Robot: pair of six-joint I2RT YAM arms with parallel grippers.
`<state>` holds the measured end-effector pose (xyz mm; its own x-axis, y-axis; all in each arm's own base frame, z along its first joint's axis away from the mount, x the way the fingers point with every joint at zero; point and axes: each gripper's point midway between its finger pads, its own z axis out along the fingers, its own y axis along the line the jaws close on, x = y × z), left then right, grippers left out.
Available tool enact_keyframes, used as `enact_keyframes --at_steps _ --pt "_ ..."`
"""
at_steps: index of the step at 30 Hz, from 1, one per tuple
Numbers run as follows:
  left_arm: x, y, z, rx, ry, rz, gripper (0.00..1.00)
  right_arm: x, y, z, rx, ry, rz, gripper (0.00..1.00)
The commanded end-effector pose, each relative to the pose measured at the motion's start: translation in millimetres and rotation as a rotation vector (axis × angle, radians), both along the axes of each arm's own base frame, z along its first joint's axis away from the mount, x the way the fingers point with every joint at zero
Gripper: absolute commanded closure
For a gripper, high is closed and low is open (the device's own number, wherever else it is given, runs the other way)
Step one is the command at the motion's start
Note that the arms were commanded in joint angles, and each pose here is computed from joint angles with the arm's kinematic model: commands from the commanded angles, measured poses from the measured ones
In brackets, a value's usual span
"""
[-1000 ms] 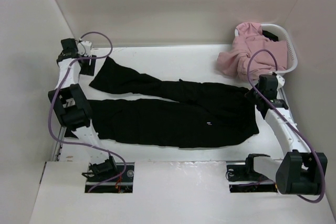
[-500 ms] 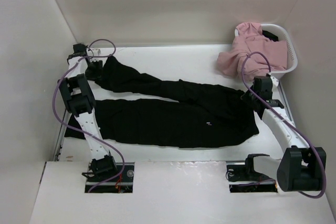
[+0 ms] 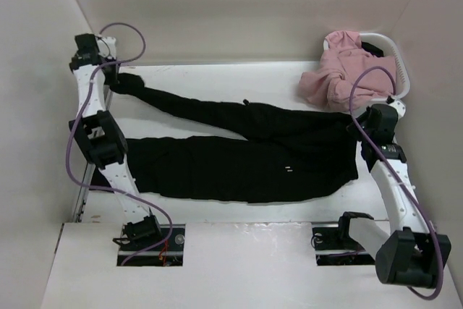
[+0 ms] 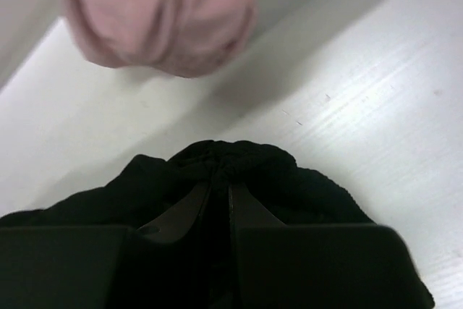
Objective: Fold and stack the trousers
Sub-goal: Fold the trousers
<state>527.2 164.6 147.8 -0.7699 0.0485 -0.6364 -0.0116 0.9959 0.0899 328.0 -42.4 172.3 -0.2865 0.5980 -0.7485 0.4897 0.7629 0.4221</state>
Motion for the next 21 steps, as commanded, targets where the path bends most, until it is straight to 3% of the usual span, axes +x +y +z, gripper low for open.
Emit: enact_keyframes --at_steps 1,8,15,18,21 --pt "-24 15 135 0.213 -0.212 -0.021 1.00 15 0 61 -0.049 -0.203 0.031 1.00" --pt "-47 22 111 0.234 -0.110 -0.020 0.99 15 1 72 -0.030 -0.264 0.043 1.00" --pt "-68 41 148 0.269 -0.179 0.041 0.99 7 2 80 -0.020 -0.327 0.056 1.00" --pt "-111 43 147 0.250 -0.150 0.063 0.99 -9 4 89 -0.017 -0.381 0.059 1.00" --pt "-176 41 101 0.220 -0.038 0.072 0.99 -36 12 76 0.033 -0.413 0.038 0.97"
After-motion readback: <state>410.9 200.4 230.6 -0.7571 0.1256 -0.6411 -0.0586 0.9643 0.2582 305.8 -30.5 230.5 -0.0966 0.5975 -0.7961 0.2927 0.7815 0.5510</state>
